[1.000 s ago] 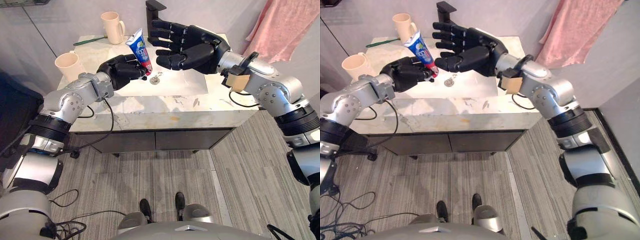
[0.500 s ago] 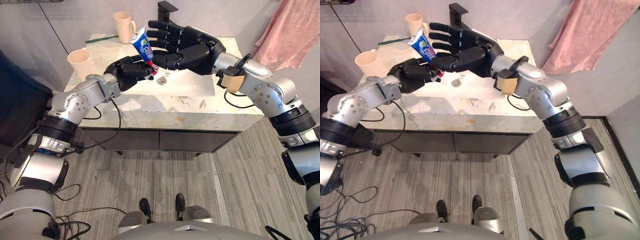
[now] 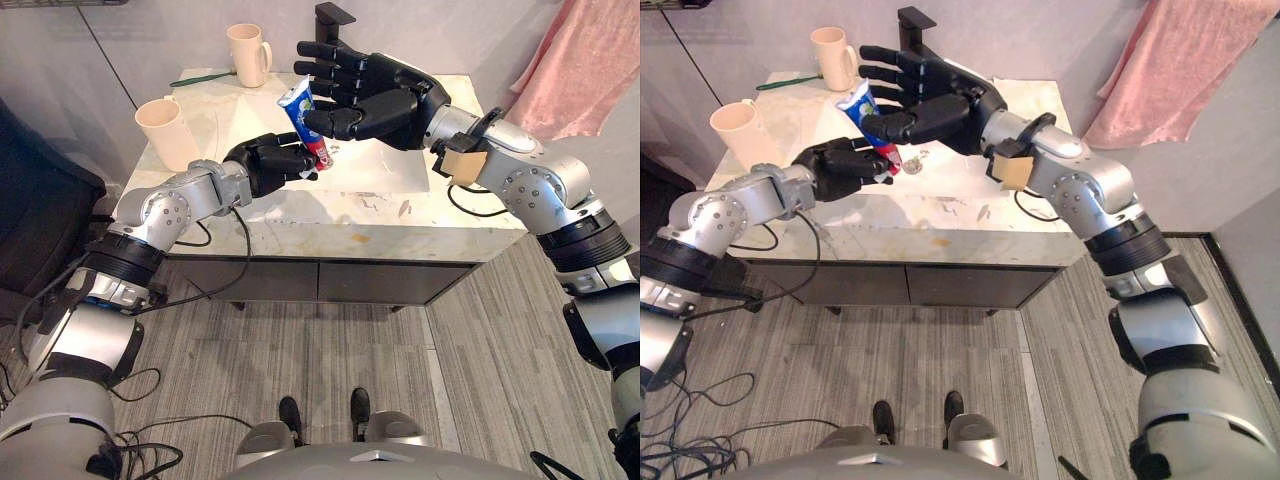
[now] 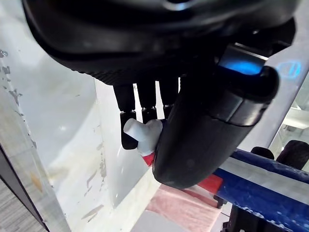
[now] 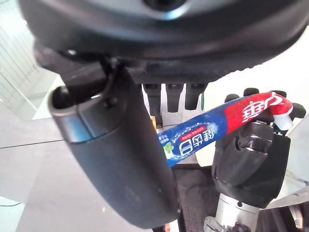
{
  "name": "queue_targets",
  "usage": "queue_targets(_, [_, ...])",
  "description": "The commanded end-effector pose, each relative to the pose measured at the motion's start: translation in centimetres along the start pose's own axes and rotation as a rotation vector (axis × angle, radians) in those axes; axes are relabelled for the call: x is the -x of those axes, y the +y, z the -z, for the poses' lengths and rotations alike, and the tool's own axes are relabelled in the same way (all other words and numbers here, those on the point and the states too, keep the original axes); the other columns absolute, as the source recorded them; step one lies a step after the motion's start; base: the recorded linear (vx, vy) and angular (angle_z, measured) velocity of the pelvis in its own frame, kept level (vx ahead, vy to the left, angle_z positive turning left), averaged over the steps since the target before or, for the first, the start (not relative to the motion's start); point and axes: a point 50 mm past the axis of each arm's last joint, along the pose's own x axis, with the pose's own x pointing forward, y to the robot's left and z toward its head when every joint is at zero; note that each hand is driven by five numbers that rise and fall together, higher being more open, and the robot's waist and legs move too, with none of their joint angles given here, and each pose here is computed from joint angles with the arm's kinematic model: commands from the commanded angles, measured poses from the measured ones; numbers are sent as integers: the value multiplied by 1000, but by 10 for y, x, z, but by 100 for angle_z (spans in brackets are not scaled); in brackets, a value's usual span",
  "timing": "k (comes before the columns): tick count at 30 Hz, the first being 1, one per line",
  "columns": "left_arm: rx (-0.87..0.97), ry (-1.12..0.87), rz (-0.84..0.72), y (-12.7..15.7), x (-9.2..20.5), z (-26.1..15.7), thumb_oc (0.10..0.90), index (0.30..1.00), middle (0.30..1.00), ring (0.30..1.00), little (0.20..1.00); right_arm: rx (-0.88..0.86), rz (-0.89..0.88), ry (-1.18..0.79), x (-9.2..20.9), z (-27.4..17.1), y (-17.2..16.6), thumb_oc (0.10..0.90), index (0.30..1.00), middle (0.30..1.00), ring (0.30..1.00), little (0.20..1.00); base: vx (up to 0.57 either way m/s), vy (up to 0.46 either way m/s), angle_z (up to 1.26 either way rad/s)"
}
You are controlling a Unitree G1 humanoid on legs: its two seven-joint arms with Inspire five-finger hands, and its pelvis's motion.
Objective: Organize the bathroom.
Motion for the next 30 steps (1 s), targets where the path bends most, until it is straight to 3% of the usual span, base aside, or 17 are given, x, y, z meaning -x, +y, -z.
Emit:
queue_targets(1, [39,-205,184,-37,-1,-47,400,300,300,300,300,30,-31,-210,-12,-42,4,800,900,900,900,900,0,0,0])
queue_targets(7, [37,-211,181,-36,0,-49,400,300,300,300,300,20,-26,-203,-11,-41,2,800,900,900,900,900,0,0,0])
queue_targets(8, [36,-212,180,-37,-1,-49,400,300,300,300,300,15,-29,-201,-12,-41,2,593,589,589,589,589,0,0,0])
queue_targets(9, [40,-212,180,-37,0,-50,400,300,300,300,300,6,-30,-197,-12,-40,1,485,427,427,427,427,0,0,0])
queue_targets(11, [42,-213,179,-37,0,-51,400,300,300,300,300,-14,-33,-201,-11,-39,1,400,300,300,300,300,0,0,0])
queue_targets(27, [68,-226,177,-36,0,-54,400,300,300,300,300,-96,-9,-225,-10,-37,-3,400,300,300,300,300,0,0,0])
queue_targets(28, [67,-226,177,-36,0,-54,400,300,300,300,300,-85,-11,-224,-10,-37,-3,435,352,352,352,352,0,0,0])
queue_targets(29, [67,-225,177,-35,0,-54,400,300,300,300,300,-73,-9,-220,-10,-37,-3,593,589,589,589,589,0,0,0])
queue_targets(30, [66,-225,179,-35,0,-54,400,300,300,300,300,-58,-2,-213,-10,-37,-3,800,900,900,900,900,0,0,0])
